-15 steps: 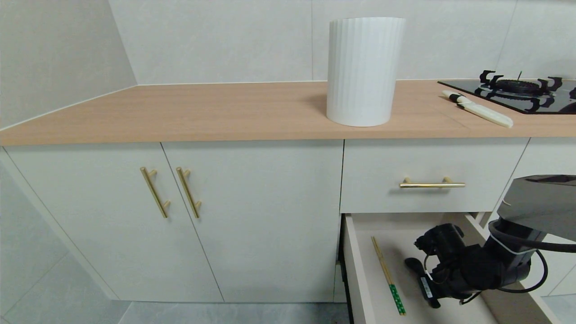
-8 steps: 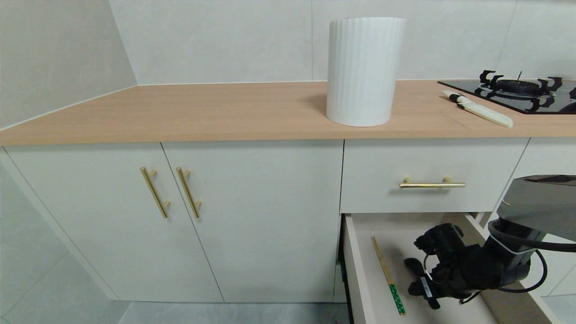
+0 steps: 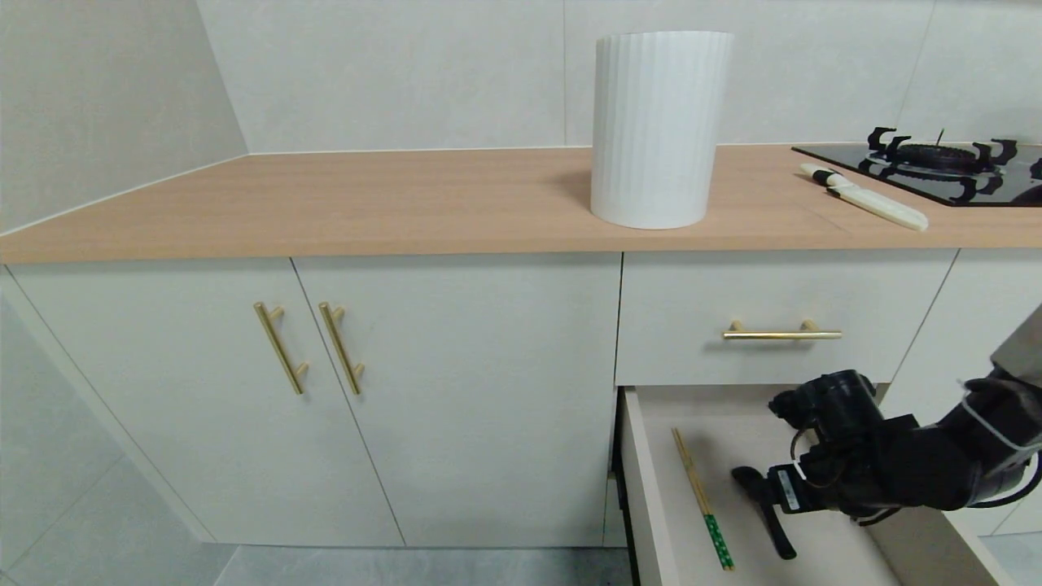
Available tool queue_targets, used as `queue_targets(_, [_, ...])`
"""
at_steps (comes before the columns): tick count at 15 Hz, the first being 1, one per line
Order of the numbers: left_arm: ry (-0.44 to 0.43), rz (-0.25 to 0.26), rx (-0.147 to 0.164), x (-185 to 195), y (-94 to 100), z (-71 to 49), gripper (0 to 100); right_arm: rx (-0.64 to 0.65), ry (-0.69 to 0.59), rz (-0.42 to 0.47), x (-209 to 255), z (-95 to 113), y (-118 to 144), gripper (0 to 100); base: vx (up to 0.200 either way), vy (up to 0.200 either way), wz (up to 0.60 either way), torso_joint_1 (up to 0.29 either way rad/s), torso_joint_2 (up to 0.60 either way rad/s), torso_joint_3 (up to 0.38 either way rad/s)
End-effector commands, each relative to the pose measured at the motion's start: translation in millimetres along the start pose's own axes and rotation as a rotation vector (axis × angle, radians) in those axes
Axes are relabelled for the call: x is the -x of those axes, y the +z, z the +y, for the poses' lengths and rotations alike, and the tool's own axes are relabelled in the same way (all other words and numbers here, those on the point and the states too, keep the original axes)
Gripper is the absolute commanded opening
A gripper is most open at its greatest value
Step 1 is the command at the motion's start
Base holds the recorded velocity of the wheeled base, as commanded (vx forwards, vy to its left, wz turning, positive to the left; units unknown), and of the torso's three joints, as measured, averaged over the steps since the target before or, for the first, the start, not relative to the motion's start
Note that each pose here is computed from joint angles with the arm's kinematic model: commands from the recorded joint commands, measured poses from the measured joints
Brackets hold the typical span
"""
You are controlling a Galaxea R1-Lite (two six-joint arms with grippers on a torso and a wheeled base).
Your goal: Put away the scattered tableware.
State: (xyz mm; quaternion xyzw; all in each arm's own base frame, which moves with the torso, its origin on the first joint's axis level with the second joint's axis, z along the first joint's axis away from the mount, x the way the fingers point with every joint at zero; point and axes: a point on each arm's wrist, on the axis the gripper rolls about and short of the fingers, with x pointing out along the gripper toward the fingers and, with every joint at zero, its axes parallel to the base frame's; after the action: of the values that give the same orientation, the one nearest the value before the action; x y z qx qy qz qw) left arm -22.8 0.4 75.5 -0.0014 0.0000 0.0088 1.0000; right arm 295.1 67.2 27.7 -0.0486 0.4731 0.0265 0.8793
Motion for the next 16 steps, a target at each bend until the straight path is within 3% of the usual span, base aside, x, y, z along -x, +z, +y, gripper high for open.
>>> queue_targets(1, [0.001, 0.002, 0.0, 0, 0.0, 0.0, 100, 0.004, 0.029, -0.123, 70, -2, 15, 100, 0.0, 0.0, 0.0, 0.0, 0.0, 0.0])
queue_targets(7, [0.001, 0.002, 0.0, 0, 0.0, 0.0, 100, 0.052, 0.076, -0.155, 147, 3, 11, 100, 0.0, 0.0, 0.0, 0.0, 0.0, 0.0])
queue_targets(16, [0.001, 0.002, 0.002, 0, 0.0, 0.0, 100, 0.071, 0.092, -0.177, 160, 6, 7, 100, -0.022, 0.0, 0.0, 0.0, 0.0, 0.0])
